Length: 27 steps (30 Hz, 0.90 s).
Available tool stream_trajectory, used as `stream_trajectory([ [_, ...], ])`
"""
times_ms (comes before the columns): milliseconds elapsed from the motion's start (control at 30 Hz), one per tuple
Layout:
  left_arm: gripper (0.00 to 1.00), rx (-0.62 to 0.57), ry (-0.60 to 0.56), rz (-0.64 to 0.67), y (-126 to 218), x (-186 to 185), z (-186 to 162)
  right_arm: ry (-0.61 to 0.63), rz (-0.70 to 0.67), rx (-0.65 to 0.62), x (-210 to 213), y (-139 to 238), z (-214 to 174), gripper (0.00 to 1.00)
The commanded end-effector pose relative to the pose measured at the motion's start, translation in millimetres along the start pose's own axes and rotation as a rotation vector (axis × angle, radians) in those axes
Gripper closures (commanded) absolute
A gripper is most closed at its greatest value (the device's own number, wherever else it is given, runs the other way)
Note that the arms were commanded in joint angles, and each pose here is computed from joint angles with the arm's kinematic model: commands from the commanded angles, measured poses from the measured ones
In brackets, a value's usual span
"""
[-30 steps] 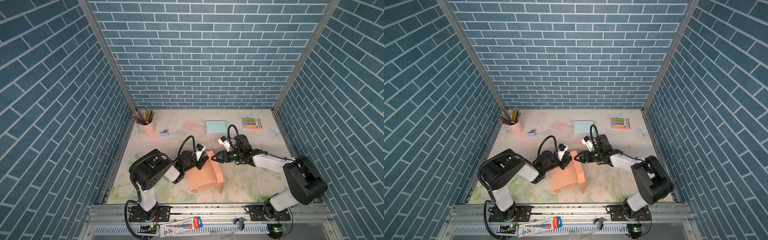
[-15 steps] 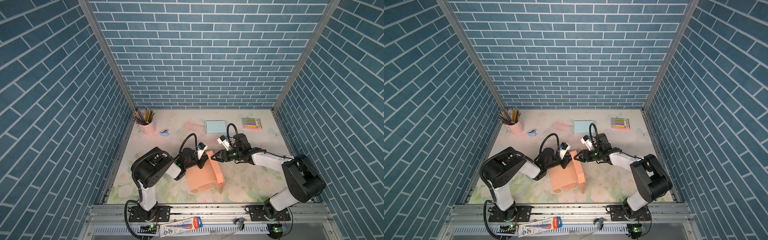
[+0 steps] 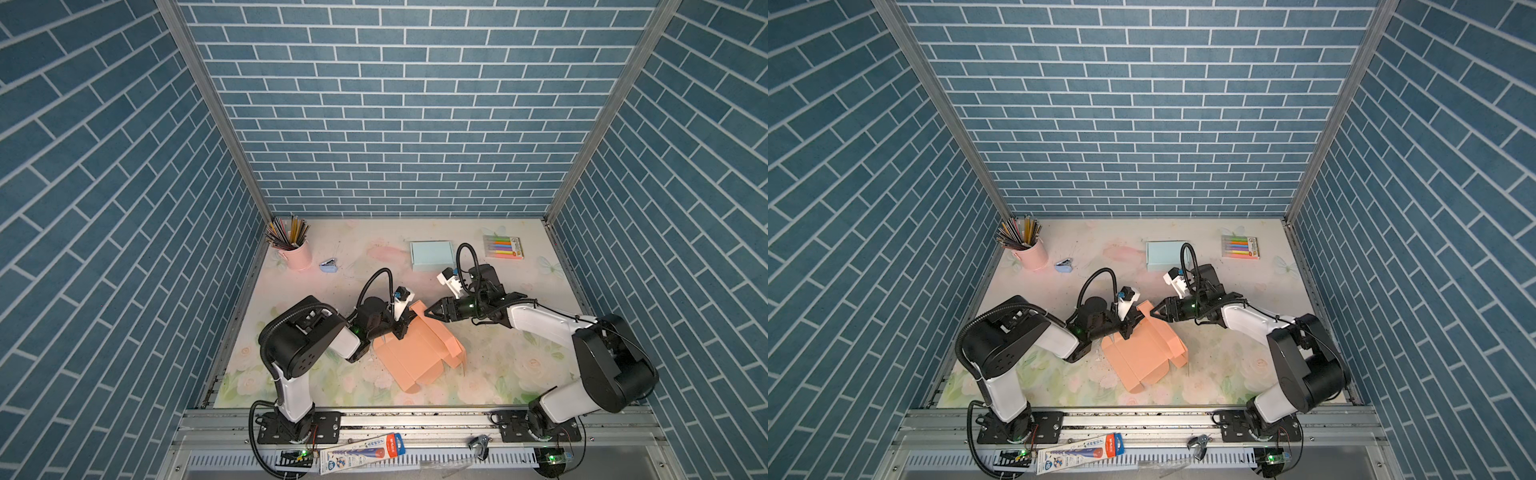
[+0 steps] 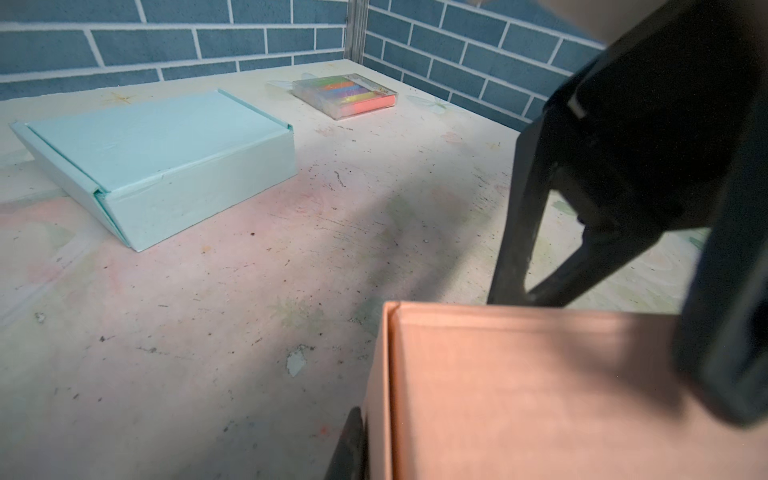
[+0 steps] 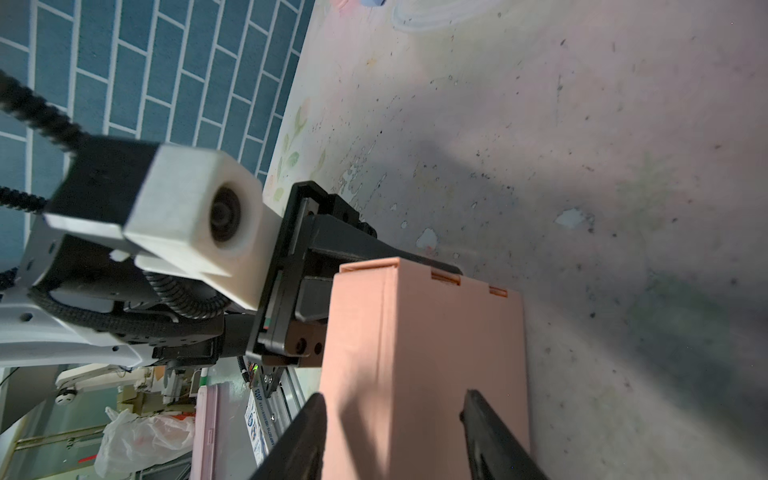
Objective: Fold the paper box
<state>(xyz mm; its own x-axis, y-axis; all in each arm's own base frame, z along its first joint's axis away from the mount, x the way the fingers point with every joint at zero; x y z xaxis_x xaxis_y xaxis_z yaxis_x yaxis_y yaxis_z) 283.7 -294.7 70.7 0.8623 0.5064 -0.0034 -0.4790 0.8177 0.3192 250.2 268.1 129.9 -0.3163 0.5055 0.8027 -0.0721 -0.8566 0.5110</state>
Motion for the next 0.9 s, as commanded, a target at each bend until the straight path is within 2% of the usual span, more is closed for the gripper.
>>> stream_trajectory([
  [0,0.87,-0.018,0.008,0.025,7.3,2.7,7.2,0.110,-0.067,-0.085,20.3,24.5,18.6,0.45],
  [167,0.87,-0.020,0.061,0.088,13.0,11.1,10.1,0.176,-0.138,-0.176,41.9,54.4,30.8,0.43],
  [400,0.87,0.006,0.238,0.180,19.4,28.1,15.2,0.224,-0.208,-0.328,61.9,92.2,40.0,0.39],
  [533,0.87,0.018,0.333,0.204,20.3,31.9,21.0,0.236,-0.235,-0.373,68.4,104.5,43.8,0.39],
  [700,0.87,0.044,0.400,0.243,23.2,37.8,28.5,0.249,-0.240,-0.402,75.0,112.2,45.3,0.43],
  [867,0.87,0.069,0.471,0.302,29.7,45.5,31.6,0.259,-0.263,-0.417,76.1,118.3,44.4,0.52],
])
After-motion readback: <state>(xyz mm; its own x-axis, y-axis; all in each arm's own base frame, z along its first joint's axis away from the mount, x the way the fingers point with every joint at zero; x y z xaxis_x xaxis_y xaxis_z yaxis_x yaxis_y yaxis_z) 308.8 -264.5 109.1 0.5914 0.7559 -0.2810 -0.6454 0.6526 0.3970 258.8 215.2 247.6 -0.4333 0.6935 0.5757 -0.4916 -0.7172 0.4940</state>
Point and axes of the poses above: each gripper's point midway between its finger pads, its own y axis back along the fingers, its own x axis along the line the jaws close on, z = x × y, the point moved 2 cm from there along y, back along the fingers, and after that the axes turned 11 degrees about -y, right-handed, at the moved point
